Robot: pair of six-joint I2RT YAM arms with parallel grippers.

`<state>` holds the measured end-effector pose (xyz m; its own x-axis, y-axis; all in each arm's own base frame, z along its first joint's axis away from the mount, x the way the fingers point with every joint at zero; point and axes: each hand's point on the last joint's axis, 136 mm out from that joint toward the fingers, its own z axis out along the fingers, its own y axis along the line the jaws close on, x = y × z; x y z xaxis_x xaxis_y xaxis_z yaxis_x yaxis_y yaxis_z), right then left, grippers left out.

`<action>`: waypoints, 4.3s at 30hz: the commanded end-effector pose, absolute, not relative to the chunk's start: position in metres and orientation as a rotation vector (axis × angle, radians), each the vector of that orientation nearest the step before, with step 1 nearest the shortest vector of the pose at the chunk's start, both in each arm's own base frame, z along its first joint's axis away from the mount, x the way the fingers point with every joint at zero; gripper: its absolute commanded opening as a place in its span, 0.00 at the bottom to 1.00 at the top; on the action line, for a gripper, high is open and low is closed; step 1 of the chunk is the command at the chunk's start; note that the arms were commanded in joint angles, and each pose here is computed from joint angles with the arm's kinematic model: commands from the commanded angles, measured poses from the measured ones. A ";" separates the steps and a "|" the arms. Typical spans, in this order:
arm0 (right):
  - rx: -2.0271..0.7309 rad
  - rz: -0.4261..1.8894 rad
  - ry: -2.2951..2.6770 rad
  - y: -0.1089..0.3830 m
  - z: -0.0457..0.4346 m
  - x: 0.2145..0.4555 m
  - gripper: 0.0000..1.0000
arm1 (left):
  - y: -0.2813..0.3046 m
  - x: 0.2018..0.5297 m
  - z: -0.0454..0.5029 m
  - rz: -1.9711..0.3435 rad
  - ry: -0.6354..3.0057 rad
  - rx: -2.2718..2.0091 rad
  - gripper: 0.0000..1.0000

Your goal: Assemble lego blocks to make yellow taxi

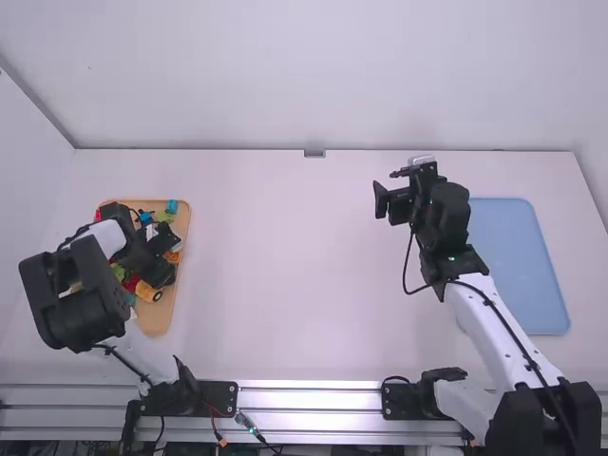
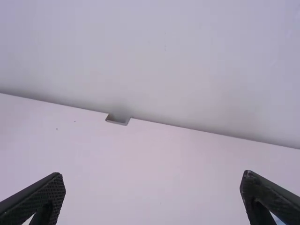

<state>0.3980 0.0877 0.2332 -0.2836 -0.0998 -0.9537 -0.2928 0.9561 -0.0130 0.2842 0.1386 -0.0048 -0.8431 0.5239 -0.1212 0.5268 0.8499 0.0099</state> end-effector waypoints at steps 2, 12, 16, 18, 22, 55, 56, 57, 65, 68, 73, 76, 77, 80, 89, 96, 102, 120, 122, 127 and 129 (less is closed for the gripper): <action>-0.285 0.198 1.817 0.090 0.252 0.403 0.99 | 0.133 0.279 -0.010 -0.075 2.902 0.857 0.69; -0.295 0.206 1.811 0.095 0.253 0.403 0.99 | 0.132 0.276 -0.023 -0.046 2.890 0.855 0.62; -0.293 0.205 1.802 0.094 0.255 0.403 0.99 | 0.142 0.285 -0.016 0.015 2.898 0.798 0.48; -0.292 0.203 1.803 0.094 0.255 0.404 0.99 | 0.149 0.292 -0.007 0.043 2.912 0.739 0.49; -0.293 0.203 1.813 0.094 0.253 0.403 0.99 | 0.156 0.305 0.013 0.053 2.925 0.637 0.49; -0.231 0.157 1.885 0.065 0.238 0.404 0.99 | -0.234 0.300 0.040 -0.198 2.109 1.984 0.43; -0.223 0.151 1.885 0.061 0.238 0.404 0.99 | -0.239 0.296 0.036 -0.202 2.096 2.010 0.42; -0.217 0.147 1.886 0.059 0.237 0.405 0.99 | -0.241 0.294 0.034 -0.206 2.093 2.022 0.42; -0.175 0.119 1.926 0.040 0.230 0.404 0.99 | -0.249 0.277 0.011 -0.224 2.107 2.109 0.39; -0.172 0.117 1.935 0.039 0.228 0.403 0.99 | -0.249 0.279 0.011 -0.213 2.145 2.068 0.40; -0.176 0.121 1.930 0.040 0.229 0.403 0.99 | -0.243 0.281 0.000 -0.186 2.193 2.012 0.47; -0.176 0.121 1.923 0.040 0.230 0.404 0.99 | -0.240 0.278 -0.004 -0.188 2.198 2.017 0.49; -0.175 0.121 1.922 0.040 0.230 0.404 0.99 | -0.239 0.277 -0.005 -0.188 2.202 2.018 0.51; -0.176 0.121 1.920 0.040 0.231 0.404 0.99 | -0.239 0.277 -0.005 -0.187 2.203 2.019 0.79; -0.176 0.122 1.924 0.040 0.230 0.404 0.99 | -0.236 0.287 0.016 -0.112 2.177 2.044 0.99; -0.225 0.190 1.897 0.053 0.235 0.403 0.99 | -0.219 0.309 0.074 -0.073 2.142 1.989 0.99; -0.228 0.194 1.901 0.054 0.234 0.402 0.99 | -0.151 0.339 0.109 0.073 2.247 1.818 0.99; -0.167 0.234 1.890 0.053 0.239 0.404 0.99 | 0.155 0.427 0.176 0.093 2.505 -0.355 0.99; -0.168 0.234 1.888 0.053 0.239 0.404 0.99 | 0.168 0.423 0.179 0.044 2.499 -0.458 0.99; -0.188 0.219 1.888 0.053 0.239 0.404 0.99 | 0.220 0.418 0.183 0.039 2.493 -0.727 0.99; -0.187 0.220 1.889 0.053 0.239 0.404 0.99 | 0.231 0.418 0.183 0.040 2.503 -0.760 0.99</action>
<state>0.3983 0.0515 0.2200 -0.3583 -0.0193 -0.9334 -0.2272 0.9715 0.0672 0.4119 0.2240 0.1835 -0.7464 -0.4403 -0.4990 -0.4738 0.8781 -0.0660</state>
